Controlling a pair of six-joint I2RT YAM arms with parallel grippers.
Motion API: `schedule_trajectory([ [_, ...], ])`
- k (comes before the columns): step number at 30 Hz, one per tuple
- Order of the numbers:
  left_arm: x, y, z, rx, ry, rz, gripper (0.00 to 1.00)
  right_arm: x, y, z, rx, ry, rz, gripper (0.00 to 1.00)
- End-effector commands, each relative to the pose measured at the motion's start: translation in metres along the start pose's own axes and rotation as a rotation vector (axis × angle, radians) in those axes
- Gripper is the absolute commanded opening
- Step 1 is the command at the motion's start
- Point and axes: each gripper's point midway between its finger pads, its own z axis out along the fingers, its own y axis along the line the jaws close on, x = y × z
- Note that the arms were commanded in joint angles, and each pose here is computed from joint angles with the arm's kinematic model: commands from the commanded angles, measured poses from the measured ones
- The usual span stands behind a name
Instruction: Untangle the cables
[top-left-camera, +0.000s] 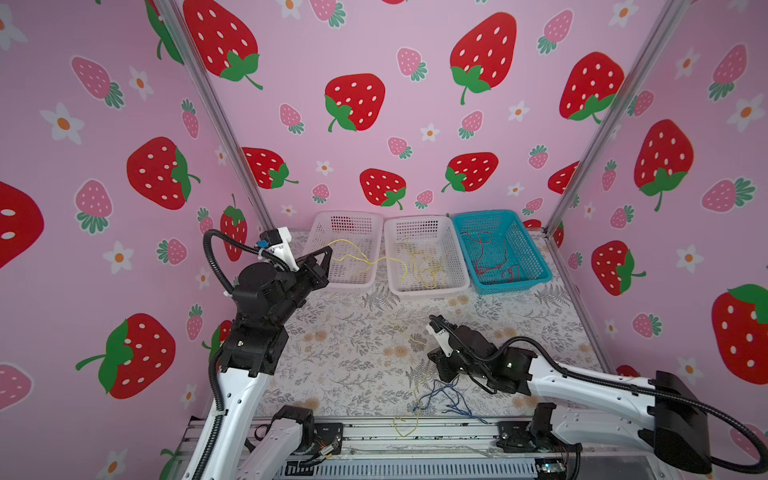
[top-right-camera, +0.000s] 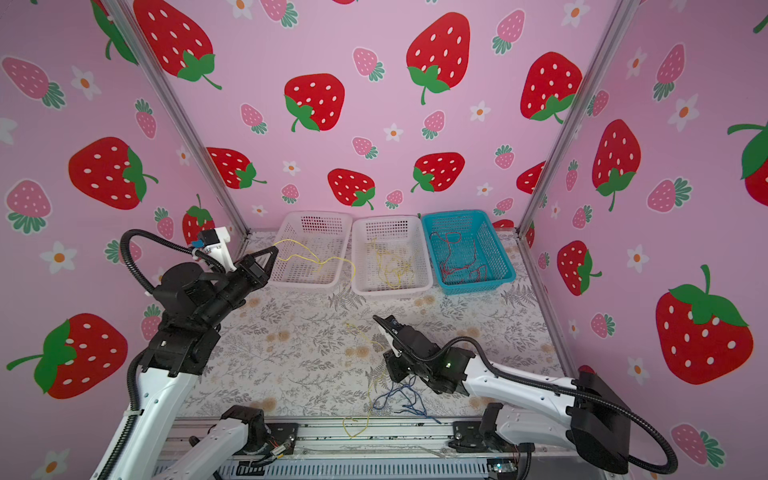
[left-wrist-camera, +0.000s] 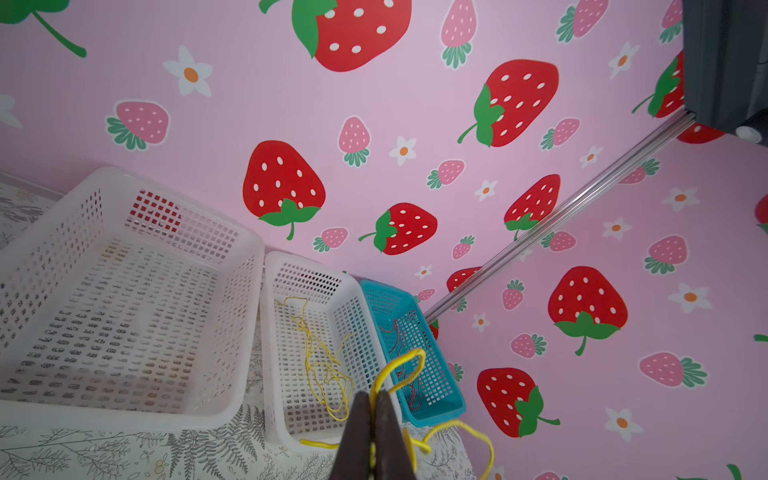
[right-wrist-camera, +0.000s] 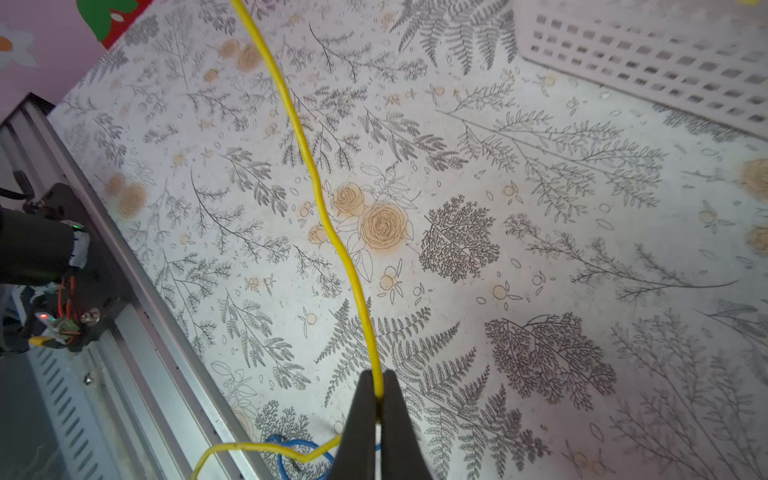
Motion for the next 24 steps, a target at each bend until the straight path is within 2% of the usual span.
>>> schedule_trajectory([
  [1,-0.019,-0.015,0.001,0.041,-0.048,0.058,0.00,-0.016,-0.017,-0.019,0.096,-0.040,0.003,0.00],
  [6,-0.012,-0.008,0.037,0.022,0.014,0.137,0.00,-0.031,-0.029,-0.047,0.144,-0.100,0.002,0.00],
  [13,0.005,-0.007,0.107,0.009,0.110,0.237,0.00,-0.052,-0.046,-0.090,0.189,-0.218,0.041,0.00],
  [19,0.035,-0.037,0.170,0.056,0.211,0.390,0.00,-0.063,-0.058,-0.127,0.232,-0.314,0.073,0.00],
  [24,0.060,-0.050,0.220,0.098,0.296,0.450,0.00,-0.070,-0.063,-0.158,0.237,-0.395,0.108,0.00],
])
